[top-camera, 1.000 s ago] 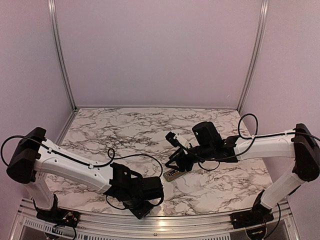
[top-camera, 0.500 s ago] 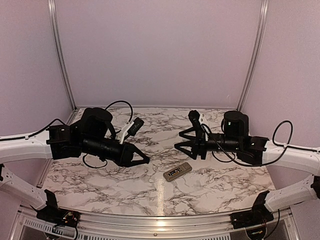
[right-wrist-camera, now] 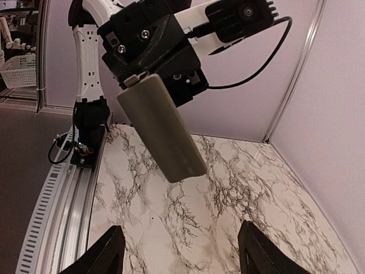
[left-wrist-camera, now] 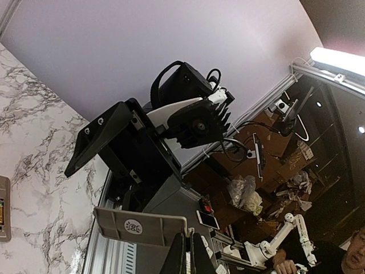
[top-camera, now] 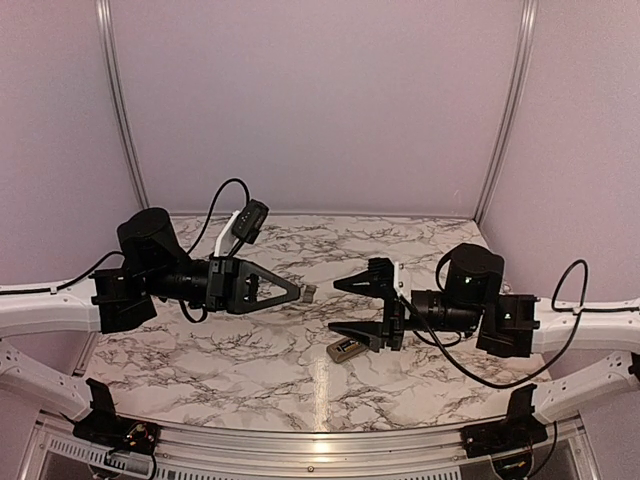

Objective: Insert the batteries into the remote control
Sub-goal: Pass from the left arm to the right

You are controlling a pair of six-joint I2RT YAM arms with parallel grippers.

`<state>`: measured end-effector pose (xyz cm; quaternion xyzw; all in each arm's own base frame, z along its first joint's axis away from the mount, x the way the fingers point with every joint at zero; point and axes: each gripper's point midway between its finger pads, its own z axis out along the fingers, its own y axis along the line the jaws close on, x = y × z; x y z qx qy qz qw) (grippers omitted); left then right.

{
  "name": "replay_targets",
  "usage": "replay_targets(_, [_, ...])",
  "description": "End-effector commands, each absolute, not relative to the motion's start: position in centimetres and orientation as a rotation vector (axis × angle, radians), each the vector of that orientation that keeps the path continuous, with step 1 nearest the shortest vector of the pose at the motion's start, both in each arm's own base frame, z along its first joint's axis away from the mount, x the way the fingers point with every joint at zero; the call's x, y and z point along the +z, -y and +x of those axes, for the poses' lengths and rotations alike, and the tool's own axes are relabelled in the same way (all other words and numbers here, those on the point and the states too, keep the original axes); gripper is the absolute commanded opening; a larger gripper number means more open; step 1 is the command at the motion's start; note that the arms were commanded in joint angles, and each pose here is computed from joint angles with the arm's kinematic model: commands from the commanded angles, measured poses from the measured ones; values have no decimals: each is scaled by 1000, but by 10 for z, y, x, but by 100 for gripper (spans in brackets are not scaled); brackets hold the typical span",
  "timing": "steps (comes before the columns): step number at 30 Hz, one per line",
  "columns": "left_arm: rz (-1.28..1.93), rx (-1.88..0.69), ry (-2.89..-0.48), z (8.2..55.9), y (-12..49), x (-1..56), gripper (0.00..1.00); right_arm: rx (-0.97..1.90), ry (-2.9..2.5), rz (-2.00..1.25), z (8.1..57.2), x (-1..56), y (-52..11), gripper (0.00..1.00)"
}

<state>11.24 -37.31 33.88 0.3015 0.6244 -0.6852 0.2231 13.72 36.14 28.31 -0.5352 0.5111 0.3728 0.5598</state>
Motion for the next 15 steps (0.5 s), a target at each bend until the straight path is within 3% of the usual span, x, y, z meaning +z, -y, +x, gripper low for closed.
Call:
replay_targets(1, [855,-2011,-1591,103,368,361,0,768,-1107,-1245,135,310,-374,66])
replay_targets(15, [798,-2130,-1598,103,372,351,0,629,-1054,-1254,127,321,-398,65])
